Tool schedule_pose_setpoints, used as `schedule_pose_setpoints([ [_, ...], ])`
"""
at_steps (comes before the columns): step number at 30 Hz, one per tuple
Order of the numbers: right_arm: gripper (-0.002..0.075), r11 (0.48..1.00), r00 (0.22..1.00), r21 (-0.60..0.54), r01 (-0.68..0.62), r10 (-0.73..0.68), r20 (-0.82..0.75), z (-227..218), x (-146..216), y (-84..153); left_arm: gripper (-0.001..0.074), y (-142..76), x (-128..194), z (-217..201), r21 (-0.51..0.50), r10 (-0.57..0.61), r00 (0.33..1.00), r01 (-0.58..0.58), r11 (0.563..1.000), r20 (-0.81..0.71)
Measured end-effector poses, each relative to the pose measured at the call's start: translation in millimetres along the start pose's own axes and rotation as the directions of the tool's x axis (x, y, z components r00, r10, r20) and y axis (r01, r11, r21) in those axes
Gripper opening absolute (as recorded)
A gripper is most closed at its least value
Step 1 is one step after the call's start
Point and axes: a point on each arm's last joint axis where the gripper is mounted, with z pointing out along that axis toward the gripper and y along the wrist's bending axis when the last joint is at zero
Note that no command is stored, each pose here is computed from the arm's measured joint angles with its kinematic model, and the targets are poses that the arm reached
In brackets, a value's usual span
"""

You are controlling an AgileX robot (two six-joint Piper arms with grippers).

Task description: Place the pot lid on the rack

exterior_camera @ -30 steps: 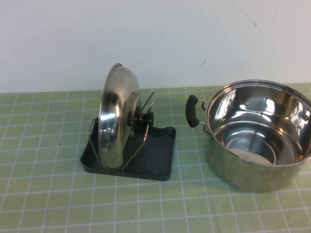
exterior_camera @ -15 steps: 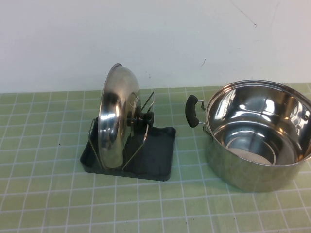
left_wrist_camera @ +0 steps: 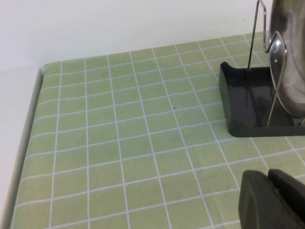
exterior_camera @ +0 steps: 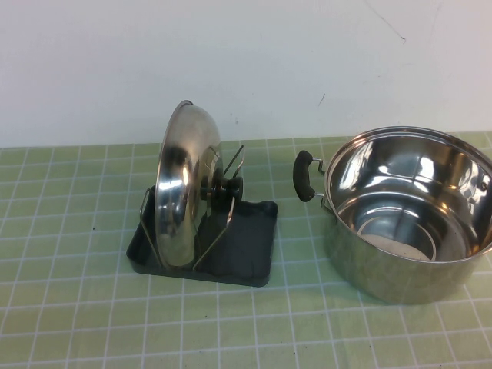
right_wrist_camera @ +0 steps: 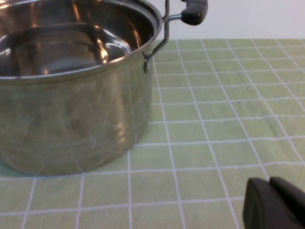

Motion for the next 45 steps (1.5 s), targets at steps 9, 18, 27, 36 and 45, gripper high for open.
schedule_pose_setpoints([
  [9, -0.0001, 1.000, 1.000, 0.001, 0.002, -0.002, 0.000, 0.0, 0.0, -0.1, -0.0002, 0.0, 0.0, 0.0, 0.000, 0.000, 1.000, 0.000, 1.000, 0.000],
  [18, -0.0001, 1.000, 1.000, 0.001, 0.002, -0.002, 0.000, 0.0, 0.0, -0.1, -0.0002, -7.7, 12.5, 5.4, 0.030, 0.046, 0.997, -0.048, 0.998, 0.062],
  [27, -0.0001, 1.000, 1.000, 0.001, 0.002, -0.002, 0.000, 0.0, 0.0, -0.1, -0.0002, -10.9, 51.6, 33.4, -0.071, 0.018, 0.985, -0.006, 0.997, 0.173],
  [36, -0.0001, 1.000, 1.000, 0.002, 0.004, -0.004, 0.000, 0.0, 0.0, -0.2, -0.0002, -11.7, 84.0, 49.6, -0.059, -0.028, 0.997, 0.032, 0.998, 0.076],
  [45, -0.0001, 1.000, 1.000, 0.002, 0.004, -0.004, 0.000, 0.0, 0.0, -0.2, -0.0002, -13.3, 84.3, 49.8, -0.036, -0.100, 0.992, 0.103, 0.994, 0.081],
])
